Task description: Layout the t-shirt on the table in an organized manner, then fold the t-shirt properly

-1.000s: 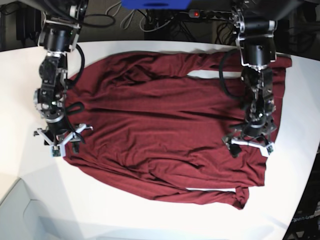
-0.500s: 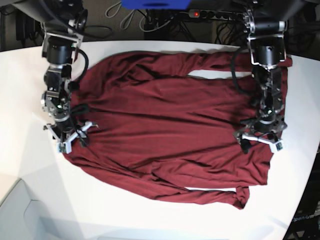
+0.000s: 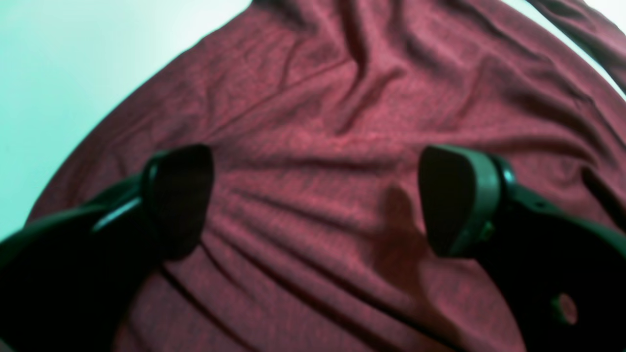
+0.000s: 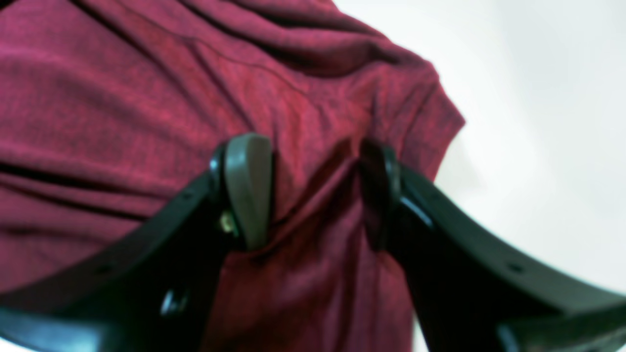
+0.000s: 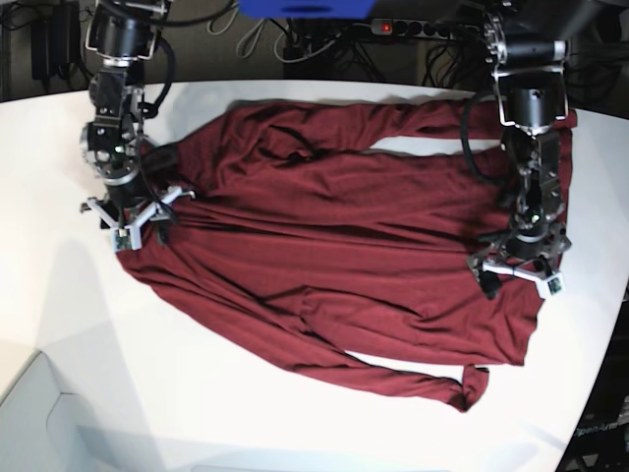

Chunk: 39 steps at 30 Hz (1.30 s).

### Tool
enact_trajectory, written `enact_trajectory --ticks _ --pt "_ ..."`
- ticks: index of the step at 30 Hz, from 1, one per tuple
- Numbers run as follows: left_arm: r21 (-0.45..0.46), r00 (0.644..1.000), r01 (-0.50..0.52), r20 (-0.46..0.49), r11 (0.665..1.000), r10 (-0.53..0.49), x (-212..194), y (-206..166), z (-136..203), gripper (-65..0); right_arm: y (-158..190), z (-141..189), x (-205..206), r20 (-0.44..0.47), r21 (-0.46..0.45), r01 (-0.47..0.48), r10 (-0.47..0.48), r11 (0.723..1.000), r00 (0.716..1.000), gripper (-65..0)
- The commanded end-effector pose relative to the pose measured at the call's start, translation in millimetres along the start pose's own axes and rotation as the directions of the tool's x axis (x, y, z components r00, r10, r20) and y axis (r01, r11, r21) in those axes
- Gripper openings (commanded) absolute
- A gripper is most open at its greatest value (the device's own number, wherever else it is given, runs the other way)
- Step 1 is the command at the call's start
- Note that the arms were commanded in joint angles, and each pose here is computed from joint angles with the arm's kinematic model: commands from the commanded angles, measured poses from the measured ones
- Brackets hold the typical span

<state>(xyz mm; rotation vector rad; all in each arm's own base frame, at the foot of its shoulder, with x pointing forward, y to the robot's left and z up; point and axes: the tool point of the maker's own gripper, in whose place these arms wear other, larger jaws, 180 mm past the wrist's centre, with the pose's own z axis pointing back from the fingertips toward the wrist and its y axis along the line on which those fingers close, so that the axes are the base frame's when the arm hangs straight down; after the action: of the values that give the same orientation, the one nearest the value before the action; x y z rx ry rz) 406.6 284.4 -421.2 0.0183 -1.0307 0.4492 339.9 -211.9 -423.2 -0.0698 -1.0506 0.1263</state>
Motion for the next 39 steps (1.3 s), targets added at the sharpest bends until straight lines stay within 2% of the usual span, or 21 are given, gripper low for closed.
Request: enact_trajectory --ticks 1,5,11,13,16,21,24,28,32,39 --pt "0.003 1.0 -0.017 -0.016 1.0 0.017 2.3 0.6 -0.7 0.0 -6.9 1.8 12.0 0.026 -0.015 -0.02 0.02 1.0 0.999 -35.2" --pt "-0.012 1.0 -0.009 0.02 1.0 0.009 13.2 -2.9 6.2 0.0 -11.3 9.7 33.3 0.082 -0.031 -0.046 0.048 0.998 0.996 -35.2" --pt "-0.062 0.991 0.02 0.133 0.998 -0.012 47.9 -18.2 26.7 0.0 -16.0 14.1 82.6 0.195 -0.055 -0.074 0.083 0.996 0.977 -35.2" --pt "-0.068 0.989 0.024 0.145 0.997 -0.014 51.6 -20.1 29.4 0.0 -3.7 7.9 94.8 0.214 -0.014 -0.091 0.092 0.996 0.973 -34.9" --pt "-0.07 0.989 0.024 0.15 0.997 -0.014 53.2 -20.9 29.9 0.0 30.9 -6.0 105.8 0.228 0.109 -0.143 0.116 0.984 0.967 -34.8" --pt "-0.068 0.989 0.024 0.147 0.997 -0.014 52.1 -20.4 29.6 0.0 68.6 -33.2 110.9 0.21 0.208 -0.18 0.136 0.961 0.968 -34.2" --pt "-0.068 0.989 0.024 0.145 0.997 -0.014 51.6 -20.1 29.4 0.0 86.9 -52.4 115.5 0.191 0.259 -0.2 0.153 0.945 0.97 -29.9" --pt "-0.067 0.989 0.025 0.144 0.997 -0.015 51.1 -19.8 29.2 0.0 105.5 -65.2 115.9 0.175 0.306 -0.222 0.174 0.926 0.969 -25.6" --pt "-0.064 0.99 0.03 0.138 0.997 -0.021 48.2 -19.5 28.8 0.0 124.5 -68.4 120.3 0.186 0.343 -0.264 0.21 0.901 0.96 -25.4" --pt "-0.025 0.999 0.016 0.038 1.0 -0.016 10.0 -3.5 18.1 0.0 141.2 -73.9 123.5 0.189 0.375 -0.305 0.25 0.875 0.95 -25.6"
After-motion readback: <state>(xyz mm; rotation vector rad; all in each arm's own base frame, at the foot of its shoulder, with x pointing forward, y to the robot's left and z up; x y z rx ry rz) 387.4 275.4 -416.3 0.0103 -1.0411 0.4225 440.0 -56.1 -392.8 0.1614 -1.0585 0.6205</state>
